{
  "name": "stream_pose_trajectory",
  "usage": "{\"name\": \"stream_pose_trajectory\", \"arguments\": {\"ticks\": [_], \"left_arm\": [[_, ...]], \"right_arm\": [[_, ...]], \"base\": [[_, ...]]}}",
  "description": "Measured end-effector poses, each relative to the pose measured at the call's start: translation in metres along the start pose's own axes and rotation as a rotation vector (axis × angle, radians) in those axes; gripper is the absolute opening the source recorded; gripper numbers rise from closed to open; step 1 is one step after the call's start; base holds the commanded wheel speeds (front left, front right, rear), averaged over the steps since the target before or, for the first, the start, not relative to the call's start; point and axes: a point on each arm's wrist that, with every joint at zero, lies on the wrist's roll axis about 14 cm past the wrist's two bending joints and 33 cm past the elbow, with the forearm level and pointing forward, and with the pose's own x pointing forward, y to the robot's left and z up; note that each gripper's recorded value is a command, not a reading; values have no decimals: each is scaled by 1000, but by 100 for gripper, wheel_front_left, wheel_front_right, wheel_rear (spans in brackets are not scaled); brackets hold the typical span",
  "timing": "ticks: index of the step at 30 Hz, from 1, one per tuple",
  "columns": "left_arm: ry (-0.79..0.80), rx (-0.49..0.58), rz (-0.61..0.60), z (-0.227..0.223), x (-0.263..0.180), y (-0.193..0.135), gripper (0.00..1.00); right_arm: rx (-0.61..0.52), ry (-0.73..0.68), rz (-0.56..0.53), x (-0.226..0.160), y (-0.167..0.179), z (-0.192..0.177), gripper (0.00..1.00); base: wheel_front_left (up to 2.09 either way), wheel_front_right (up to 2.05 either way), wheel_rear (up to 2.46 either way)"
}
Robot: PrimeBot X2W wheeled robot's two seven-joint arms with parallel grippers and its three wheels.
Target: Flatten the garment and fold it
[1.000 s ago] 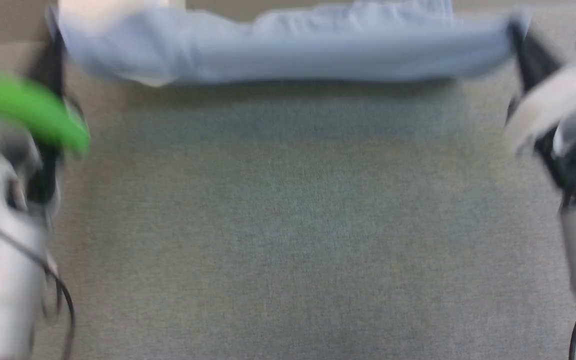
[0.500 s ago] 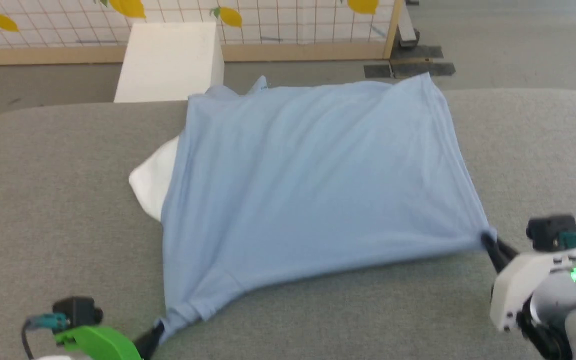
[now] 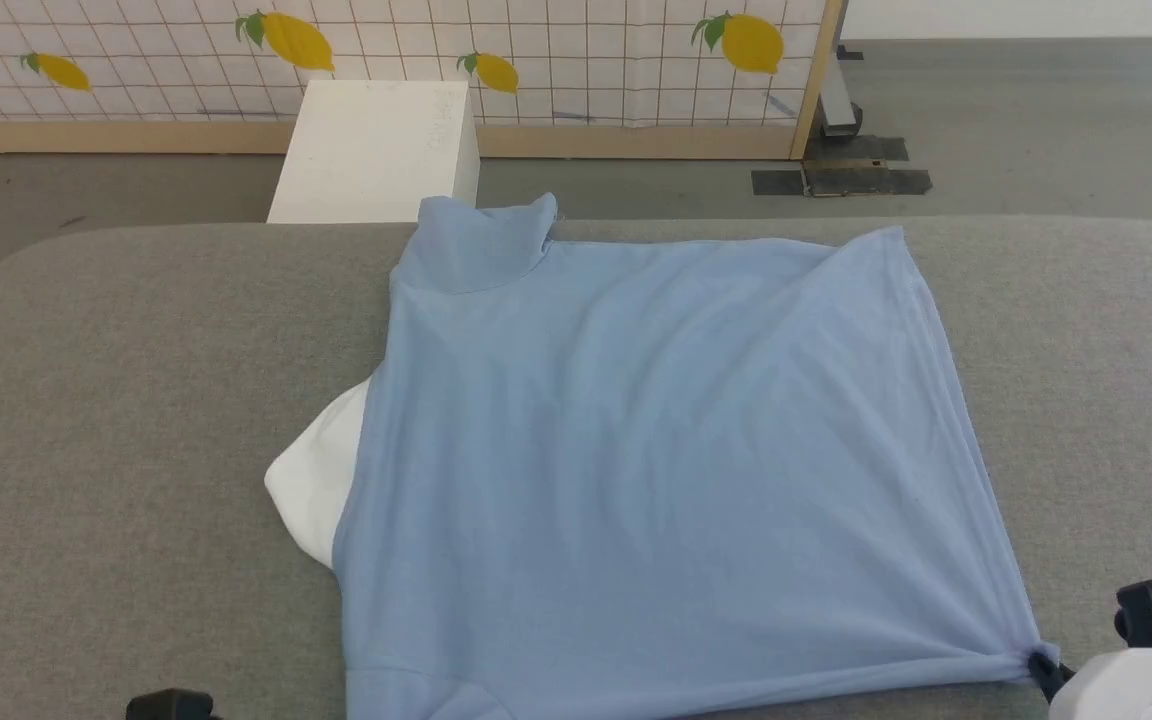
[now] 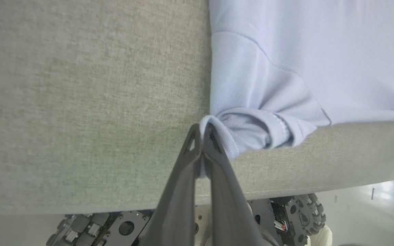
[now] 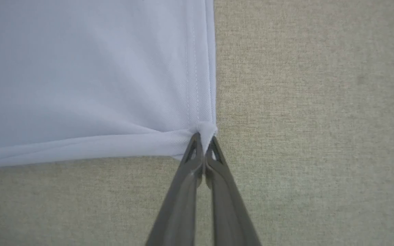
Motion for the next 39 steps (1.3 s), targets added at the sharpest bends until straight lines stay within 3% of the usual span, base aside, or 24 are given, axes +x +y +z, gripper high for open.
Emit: {"name": "stream_pose_trajectory", "arguments": {"ticks": [7,13,21,28,33,39], "left_arm": [[-381,191,-72,63,6,-35,0],[-617,320,-113,109,14,-61,0],[-727,420,-145,163,35,-84,0],[-699,467,-120,208,68,-80,0],[-442,432,-5,198,116,-39,0],[-184,350,59,160,142,-6,0]], "right_arm": [[82,-162,1,-2,5,13,0],[107,-293,10,0,11,27,0],[25,-413,22,9,10,79,0],[-53,-379,26,38,6,106,0],[-94,-254,57,75,11,114,0],[-74,-58,87,102,14,93,0]], "base": [[0,0,0],[0,0,0],[0,0,0],[0,0,0],[0,0,0],[0,0,0]]}}
